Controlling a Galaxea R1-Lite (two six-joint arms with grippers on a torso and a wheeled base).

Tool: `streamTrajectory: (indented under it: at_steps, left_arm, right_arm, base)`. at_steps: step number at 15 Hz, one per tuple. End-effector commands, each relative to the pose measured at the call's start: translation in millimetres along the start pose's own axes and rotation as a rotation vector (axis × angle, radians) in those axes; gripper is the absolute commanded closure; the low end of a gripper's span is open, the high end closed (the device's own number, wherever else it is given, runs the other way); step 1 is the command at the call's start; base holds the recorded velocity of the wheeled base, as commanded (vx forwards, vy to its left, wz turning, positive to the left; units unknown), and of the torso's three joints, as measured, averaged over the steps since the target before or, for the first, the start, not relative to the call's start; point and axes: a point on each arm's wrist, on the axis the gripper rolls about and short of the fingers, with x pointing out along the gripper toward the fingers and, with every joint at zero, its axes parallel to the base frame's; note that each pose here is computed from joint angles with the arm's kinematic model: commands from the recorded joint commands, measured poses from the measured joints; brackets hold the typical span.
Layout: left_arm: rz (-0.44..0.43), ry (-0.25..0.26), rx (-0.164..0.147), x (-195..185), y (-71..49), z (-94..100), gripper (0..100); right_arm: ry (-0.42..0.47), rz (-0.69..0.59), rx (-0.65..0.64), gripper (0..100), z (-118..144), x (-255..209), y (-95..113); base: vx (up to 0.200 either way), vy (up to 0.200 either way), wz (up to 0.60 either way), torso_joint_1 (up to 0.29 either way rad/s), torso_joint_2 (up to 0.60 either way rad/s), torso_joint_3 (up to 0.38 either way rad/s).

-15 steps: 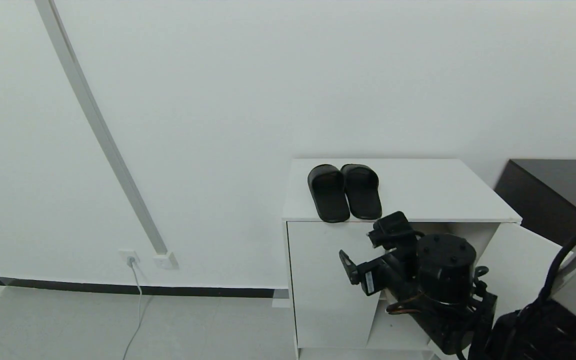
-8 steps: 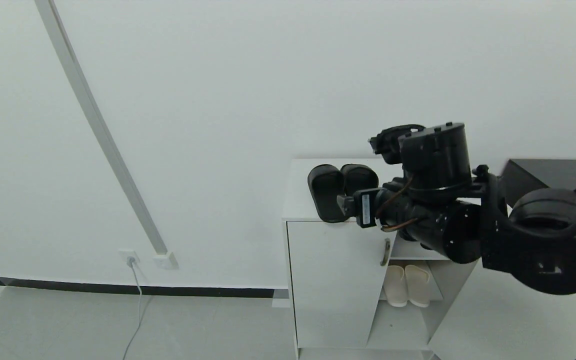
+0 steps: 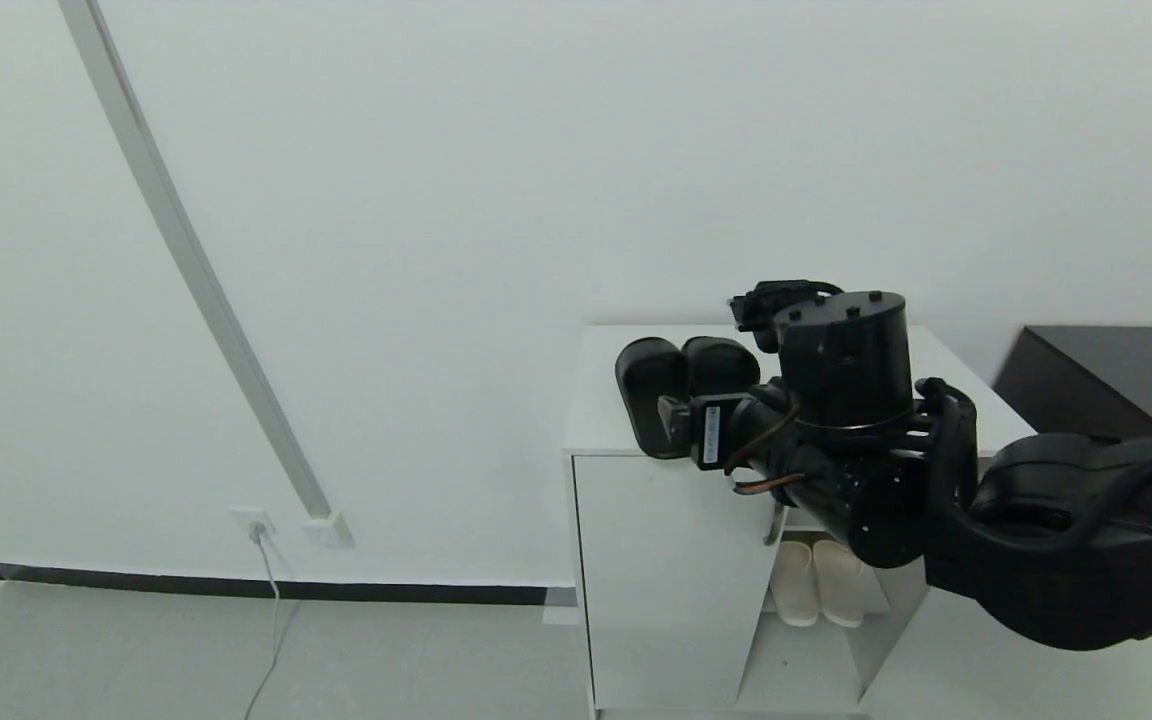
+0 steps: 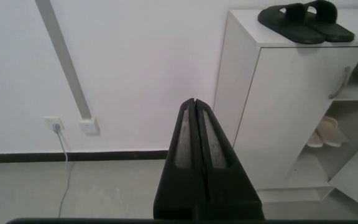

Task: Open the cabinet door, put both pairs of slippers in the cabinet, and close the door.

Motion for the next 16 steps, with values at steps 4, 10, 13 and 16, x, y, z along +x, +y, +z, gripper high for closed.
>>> streamTrajectory:
  at_steps: [4, 10, 13, 16]
  left_arm:
    - [0.000, 0.001, 0.000, 0.1, 0.0, 0.0, 100]
    - [0.002, 0.001, -0.002, 0.1, 0.0, 0.0, 100]
    - [0.002, 0.001, -0.003, 0.1, 0.0, 0.0, 100]
    - [0.003, 0.001, -0.005, 0.1, 0.1, 0.0, 100]
  right_arm:
    - [0.064, -0.012, -0.019, 0, -24.1, 13.2, -1.0]
    - [0.087, -0.049, -0.015, 0, -55.1, 56.5, -7.3]
    - [0.079, -0.048, -0.001, 0, -63.4, 75.7, -9.5]
    - [0.062, -0.060, 0.007, 0, -66.8, 93.1, -9.9]
  base:
    - [0.200, 0.000, 0.00, 0.011, 0.00, 0.000]
    - [0.067, 0.000, 0.00, 0.002, 0.00, 0.002]
    - [0.000, 0.000, 0.00, 0.000, 0.00, 0.000]
    - [0.000, 0.000, 0.00, 0.000, 0.00, 0.000]
